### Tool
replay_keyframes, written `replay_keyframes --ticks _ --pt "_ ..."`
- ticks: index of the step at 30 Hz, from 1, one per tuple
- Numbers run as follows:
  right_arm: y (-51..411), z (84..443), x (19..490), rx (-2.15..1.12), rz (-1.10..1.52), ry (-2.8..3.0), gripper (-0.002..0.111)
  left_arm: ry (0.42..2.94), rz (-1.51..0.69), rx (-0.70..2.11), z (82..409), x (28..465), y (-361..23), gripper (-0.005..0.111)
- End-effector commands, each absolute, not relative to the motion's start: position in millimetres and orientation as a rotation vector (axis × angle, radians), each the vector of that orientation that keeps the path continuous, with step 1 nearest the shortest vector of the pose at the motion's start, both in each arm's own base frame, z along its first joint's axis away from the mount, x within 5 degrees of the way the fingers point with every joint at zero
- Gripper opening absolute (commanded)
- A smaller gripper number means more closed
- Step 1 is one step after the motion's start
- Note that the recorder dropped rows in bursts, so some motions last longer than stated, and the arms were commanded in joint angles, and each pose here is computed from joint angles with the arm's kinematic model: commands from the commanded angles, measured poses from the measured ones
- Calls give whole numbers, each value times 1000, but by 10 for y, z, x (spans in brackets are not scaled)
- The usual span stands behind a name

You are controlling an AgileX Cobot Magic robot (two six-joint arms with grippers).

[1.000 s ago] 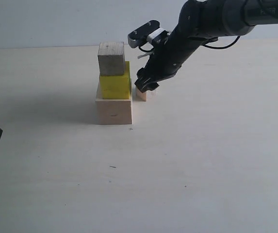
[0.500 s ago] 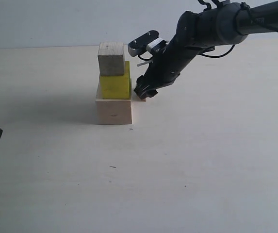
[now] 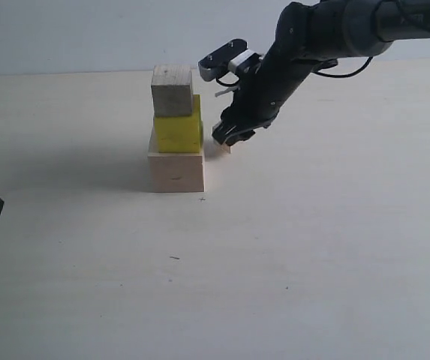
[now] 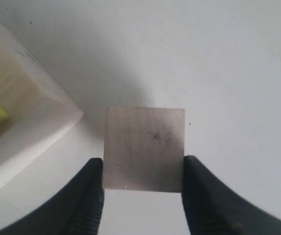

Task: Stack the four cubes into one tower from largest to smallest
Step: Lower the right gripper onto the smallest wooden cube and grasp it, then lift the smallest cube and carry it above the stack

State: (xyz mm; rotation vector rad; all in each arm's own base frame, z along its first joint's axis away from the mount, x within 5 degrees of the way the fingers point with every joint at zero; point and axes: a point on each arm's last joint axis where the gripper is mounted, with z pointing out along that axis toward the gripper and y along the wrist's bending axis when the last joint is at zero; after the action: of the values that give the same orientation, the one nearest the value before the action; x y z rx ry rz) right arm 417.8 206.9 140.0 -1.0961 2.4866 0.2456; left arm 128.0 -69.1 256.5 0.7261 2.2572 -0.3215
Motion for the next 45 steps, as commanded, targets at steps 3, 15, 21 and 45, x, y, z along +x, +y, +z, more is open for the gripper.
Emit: replay_keyframes --ticks 3,15,21,45 --pt "1900 1930 4114 -1062 118 2471 0 2263 -316 710 2550 1298 -688 0" --pt "1340 3055 3770 -1273 322 2223 0 2293 -362 691 2559 1254 -696 0" --pt "1457 3326 3533 -1530 445 1941 0 2285 -394 674 2589 1224 -702 0" --pt "2306 3744 3223 -1045 367 2235 0 2267 -443 650 2632 1171 -708 0"
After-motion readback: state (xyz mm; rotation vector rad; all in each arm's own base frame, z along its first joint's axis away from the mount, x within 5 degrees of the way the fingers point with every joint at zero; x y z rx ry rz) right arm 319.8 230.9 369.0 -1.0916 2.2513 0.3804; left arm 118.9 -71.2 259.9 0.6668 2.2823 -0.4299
